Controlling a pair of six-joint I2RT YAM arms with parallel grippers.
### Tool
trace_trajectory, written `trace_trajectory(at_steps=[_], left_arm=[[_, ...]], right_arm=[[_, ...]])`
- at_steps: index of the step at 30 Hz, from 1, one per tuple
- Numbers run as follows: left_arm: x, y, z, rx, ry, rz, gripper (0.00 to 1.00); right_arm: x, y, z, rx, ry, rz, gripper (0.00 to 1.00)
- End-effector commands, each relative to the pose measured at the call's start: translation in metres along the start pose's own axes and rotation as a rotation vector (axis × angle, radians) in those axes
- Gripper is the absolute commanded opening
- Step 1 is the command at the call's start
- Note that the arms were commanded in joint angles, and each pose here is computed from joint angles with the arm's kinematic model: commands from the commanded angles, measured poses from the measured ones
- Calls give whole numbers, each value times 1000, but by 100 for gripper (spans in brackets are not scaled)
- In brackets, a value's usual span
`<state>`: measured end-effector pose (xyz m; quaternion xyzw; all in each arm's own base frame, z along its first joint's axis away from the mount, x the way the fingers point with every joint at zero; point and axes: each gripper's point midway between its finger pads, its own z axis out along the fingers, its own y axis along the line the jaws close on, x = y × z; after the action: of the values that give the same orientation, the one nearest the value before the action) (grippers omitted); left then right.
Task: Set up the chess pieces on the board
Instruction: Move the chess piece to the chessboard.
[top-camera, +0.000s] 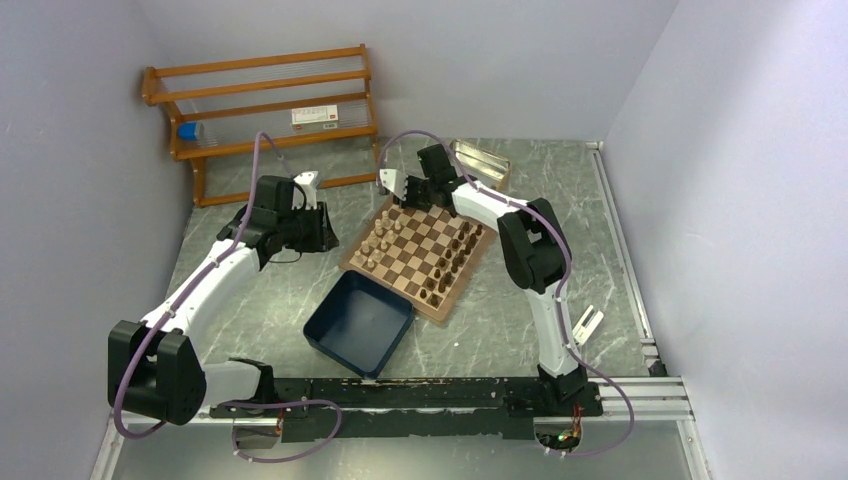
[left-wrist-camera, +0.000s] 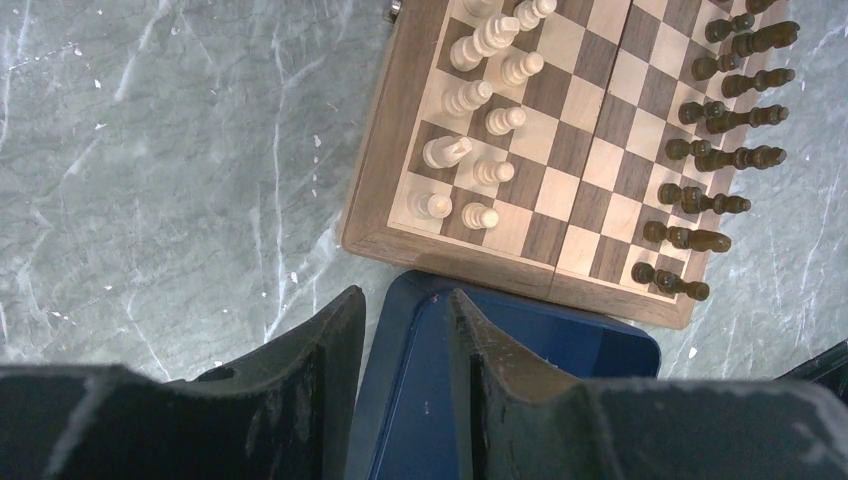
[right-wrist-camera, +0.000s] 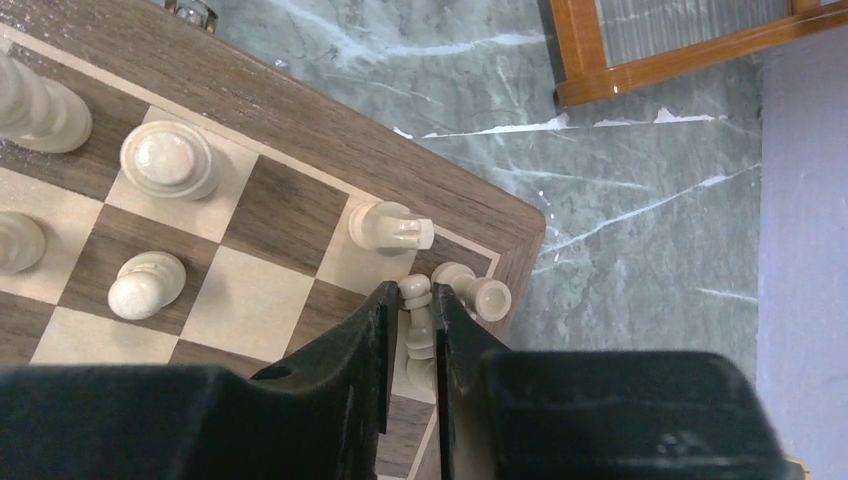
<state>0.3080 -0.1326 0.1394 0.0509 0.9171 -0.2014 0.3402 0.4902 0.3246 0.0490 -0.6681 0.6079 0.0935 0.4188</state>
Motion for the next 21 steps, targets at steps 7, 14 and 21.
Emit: trace_trajectory(at_steps=[7, 14, 21], left_arm=[[2, 1, -1, 0, 2, 11, 41], [1, 1, -2, 0, -1, 11, 41], [1, 1, -2, 3, -5, 10, 41]], right_arm=[[13, 40, -5, -169, 39, -35, 13], [10, 57, -18, -232, 31, -56, 10], [10, 69, -34, -250, 51, -10, 13]])
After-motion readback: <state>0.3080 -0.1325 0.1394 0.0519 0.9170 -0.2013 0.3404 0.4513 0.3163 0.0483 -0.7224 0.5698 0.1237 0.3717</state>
